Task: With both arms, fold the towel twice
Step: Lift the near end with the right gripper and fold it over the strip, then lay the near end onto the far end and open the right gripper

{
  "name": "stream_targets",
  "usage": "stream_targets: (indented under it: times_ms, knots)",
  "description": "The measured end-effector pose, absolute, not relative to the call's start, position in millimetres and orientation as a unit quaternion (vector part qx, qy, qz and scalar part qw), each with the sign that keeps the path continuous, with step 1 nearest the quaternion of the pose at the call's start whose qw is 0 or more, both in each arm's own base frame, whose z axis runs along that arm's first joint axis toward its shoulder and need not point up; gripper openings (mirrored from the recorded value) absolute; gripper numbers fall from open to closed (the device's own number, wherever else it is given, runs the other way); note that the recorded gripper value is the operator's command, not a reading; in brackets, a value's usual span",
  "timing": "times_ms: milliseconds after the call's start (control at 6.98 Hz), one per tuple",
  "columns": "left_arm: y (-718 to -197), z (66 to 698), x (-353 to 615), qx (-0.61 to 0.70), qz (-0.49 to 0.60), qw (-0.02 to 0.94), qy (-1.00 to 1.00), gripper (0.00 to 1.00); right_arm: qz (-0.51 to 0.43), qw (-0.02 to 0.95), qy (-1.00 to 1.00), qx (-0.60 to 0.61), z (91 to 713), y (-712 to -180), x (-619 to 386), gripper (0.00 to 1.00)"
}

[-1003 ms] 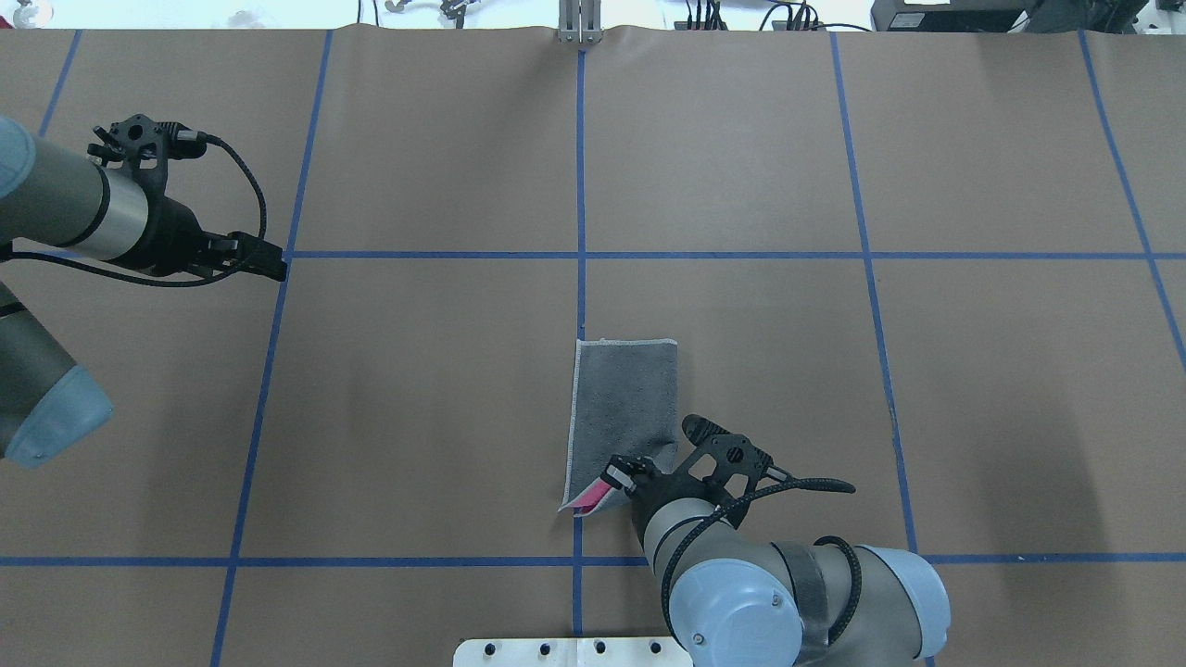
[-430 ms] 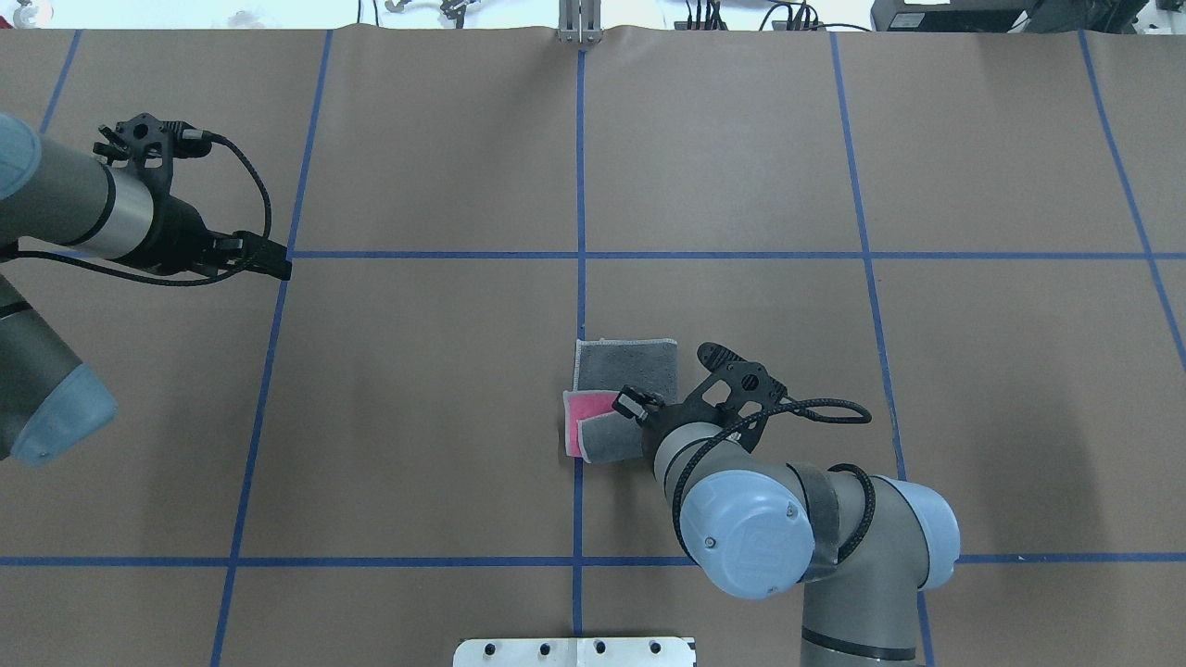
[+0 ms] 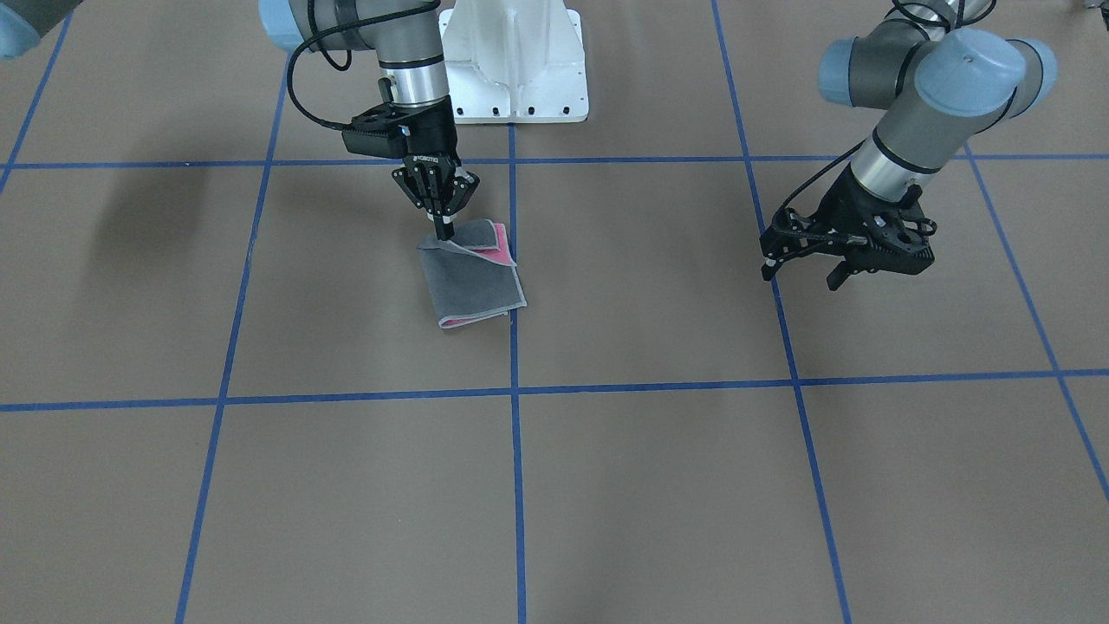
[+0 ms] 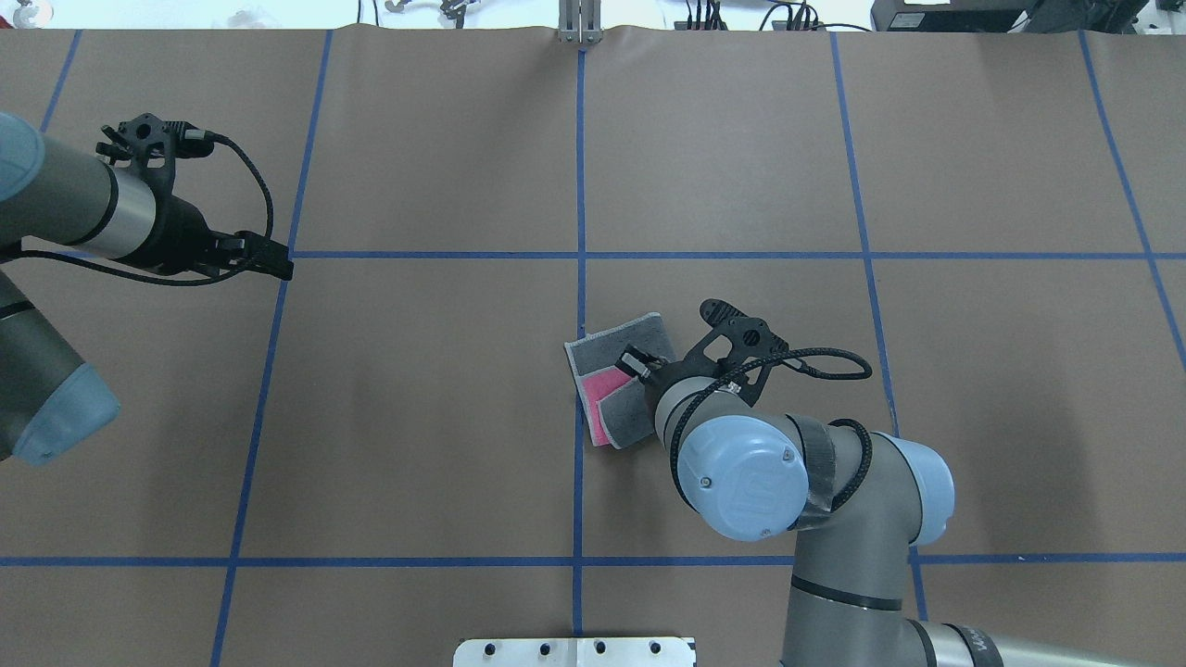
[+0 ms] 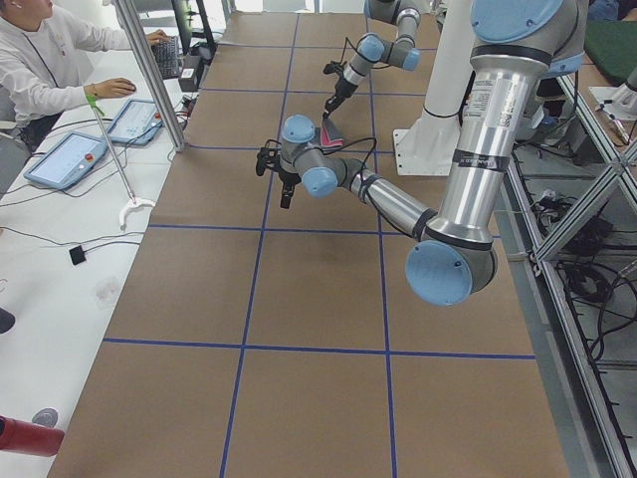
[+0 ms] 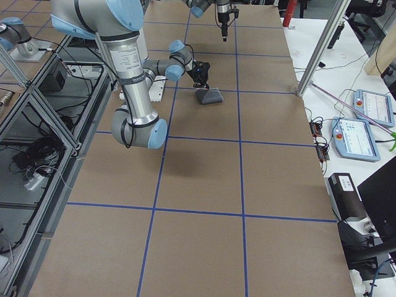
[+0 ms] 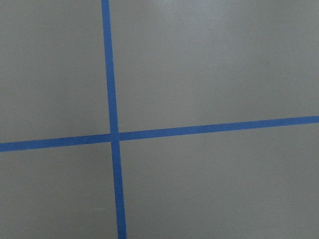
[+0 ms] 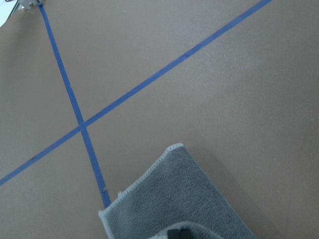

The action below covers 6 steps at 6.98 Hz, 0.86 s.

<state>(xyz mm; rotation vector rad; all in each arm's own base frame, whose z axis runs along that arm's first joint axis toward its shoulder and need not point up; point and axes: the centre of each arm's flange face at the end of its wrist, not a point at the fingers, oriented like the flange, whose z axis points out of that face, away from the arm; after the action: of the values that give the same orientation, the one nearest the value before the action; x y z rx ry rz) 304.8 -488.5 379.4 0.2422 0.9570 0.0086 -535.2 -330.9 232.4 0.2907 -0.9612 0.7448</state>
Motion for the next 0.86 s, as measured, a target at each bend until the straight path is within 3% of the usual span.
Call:
stream_targets:
  times_ms: [860]
  knots:
    - [-488.8,381.2,305.3,0.116,0.005,0.881,0.458,1.0,0.345,0.82,-0.433,0.143,213.7,-387.1,-565.0,0.0]
